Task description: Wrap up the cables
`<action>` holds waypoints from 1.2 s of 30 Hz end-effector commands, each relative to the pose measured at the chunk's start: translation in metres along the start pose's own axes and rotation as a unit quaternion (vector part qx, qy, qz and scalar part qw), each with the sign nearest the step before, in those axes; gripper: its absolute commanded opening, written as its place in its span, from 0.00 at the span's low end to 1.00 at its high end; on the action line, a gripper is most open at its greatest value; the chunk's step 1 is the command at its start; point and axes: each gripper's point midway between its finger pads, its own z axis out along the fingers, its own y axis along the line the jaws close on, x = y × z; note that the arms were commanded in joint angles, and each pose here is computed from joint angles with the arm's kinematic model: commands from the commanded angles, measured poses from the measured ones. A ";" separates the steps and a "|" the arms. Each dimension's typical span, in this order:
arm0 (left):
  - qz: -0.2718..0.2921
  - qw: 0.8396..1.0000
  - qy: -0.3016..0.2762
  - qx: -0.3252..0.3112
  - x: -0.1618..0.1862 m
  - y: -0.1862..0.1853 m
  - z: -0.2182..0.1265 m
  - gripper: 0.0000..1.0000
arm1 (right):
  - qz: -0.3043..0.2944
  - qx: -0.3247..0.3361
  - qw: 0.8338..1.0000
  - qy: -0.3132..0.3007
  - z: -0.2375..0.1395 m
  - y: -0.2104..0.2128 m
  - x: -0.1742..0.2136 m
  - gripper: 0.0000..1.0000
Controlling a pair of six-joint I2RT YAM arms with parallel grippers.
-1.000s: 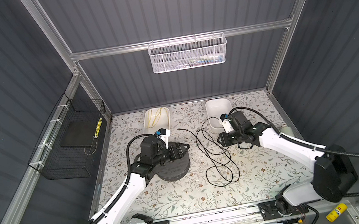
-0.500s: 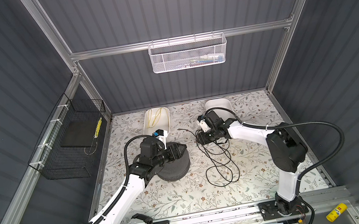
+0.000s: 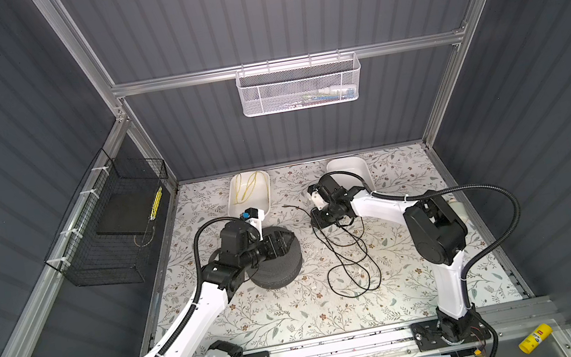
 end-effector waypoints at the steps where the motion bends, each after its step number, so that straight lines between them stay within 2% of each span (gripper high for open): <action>1: 0.014 1.000 -0.004 0.012 -0.008 -0.009 -0.002 0.83 | -0.007 0.010 1.000 0.025 0.012 -0.006 0.010 0.23; 4: 0.017 1.000 -0.006 0.008 -0.007 -0.008 -0.005 0.83 | -0.006 0.019 1.000 0.007 0.002 -0.008 0.004 0.05; 6: 0.018 1.000 -0.010 0.005 -0.007 -0.008 -0.007 0.83 | -0.005 0.014 1.000 -0.013 -0.016 -0.002 -0.003 0.02; 11: 0.020 1.000 -0.014 0.007 -0.010 -0.009 -0.006 0.84 | -0.009 -0.003 0.998 -0.062 -0.070 0.019 -0.016 0.02; 17: 0.015 0.999 -0.005 0.033 -0.019 -0.019 0.008 0.81 | -0.023 0.034 0.991 -0.128 -0.150 0.024 -0.030 0.00; 20: 0.015 0.999 0.002 0.031 -0.028 -0.021 0.019 0.79 | -0.026 0.082 0.981 -0.174 -0.206 0.011 -0.038 0.00; 28: 0.044 0.998 0.017 0.039 -0.037 -0.049 0.062 0.79 | -0.017 0.100 0.945 -0.310 -0.353 0.006 -0.035 0.00; 32: 0.055 0.997 0.032 0.045 -0.031 -0.065 0.091 0.79 | 0.002 0.120 0.931 -0.343 -0.395 -0.007 -0.029 0.00; 36: 0.045 0.998 0.046 -0.005 -0.014 -0.052 0.122 0.79 | 0.031 0.121 0.937 -0.326 -0.386 -0.021 -0.011 0.00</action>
